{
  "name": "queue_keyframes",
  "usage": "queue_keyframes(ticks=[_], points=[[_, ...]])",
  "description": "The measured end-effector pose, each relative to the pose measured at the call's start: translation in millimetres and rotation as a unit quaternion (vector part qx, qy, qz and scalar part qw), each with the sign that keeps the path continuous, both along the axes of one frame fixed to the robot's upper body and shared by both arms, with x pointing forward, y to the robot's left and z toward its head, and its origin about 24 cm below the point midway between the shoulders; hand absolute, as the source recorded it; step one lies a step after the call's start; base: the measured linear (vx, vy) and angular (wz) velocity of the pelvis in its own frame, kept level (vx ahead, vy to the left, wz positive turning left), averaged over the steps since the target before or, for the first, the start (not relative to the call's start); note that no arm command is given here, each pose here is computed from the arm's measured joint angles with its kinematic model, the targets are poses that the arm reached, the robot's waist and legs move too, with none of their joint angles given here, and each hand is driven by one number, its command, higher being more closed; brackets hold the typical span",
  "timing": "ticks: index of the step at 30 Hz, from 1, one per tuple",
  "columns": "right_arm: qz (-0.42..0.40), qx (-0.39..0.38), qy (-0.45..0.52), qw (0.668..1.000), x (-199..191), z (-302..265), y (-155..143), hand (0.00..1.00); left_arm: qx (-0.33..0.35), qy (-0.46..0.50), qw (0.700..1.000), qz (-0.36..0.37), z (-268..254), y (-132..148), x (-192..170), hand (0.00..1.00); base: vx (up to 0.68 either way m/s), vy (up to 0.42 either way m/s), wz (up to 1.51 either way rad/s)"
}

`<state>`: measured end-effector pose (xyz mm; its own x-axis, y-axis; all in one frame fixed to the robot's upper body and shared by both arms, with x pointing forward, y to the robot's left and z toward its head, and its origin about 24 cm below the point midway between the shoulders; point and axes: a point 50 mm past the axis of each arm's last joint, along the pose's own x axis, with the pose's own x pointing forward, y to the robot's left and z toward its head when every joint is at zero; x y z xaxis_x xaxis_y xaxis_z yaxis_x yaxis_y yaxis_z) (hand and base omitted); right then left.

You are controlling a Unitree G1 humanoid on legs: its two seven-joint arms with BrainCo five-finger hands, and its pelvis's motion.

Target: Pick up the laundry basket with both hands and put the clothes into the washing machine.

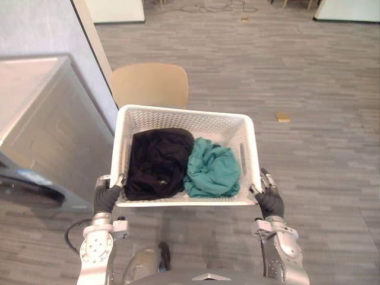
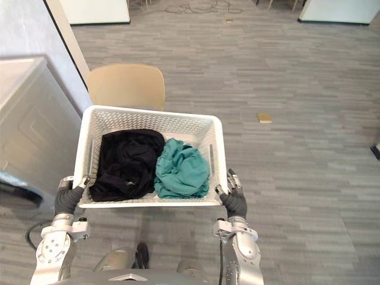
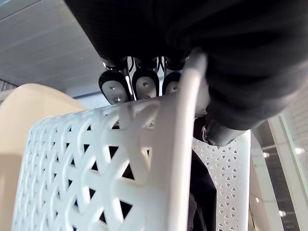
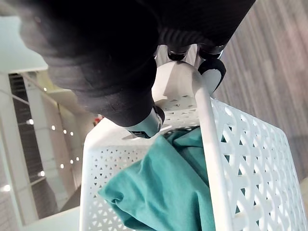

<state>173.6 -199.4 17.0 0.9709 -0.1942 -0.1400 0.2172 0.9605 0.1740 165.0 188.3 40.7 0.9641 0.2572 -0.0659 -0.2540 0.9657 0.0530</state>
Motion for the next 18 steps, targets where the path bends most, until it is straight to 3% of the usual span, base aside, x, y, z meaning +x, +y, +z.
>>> queue_keyframes(ticks=[5,13,18], points=[[0.023,0.006,-0.012,1.0,1.4,3.1,5.3,1.0,0.019,-0.034,0.999,0.006,16.4,5.2,-4.5,1.0,0.49,-0.08,0.54],[0.031,0.008,-0.042,0.999,-6.7,20.8,2.7,1.0,-0.007,-0.013,0.999,0.034,5.7,4.0,-11.4,1.0,0.31,-0.081,0.23],[0.037,0.035,-0.026,0.998,-16.6,15.1,7.5,1.0,-0.004,0.003,0.993,0.118,0.9,27.2,-28.1,1.0,0.12,0.161,-0.2]])
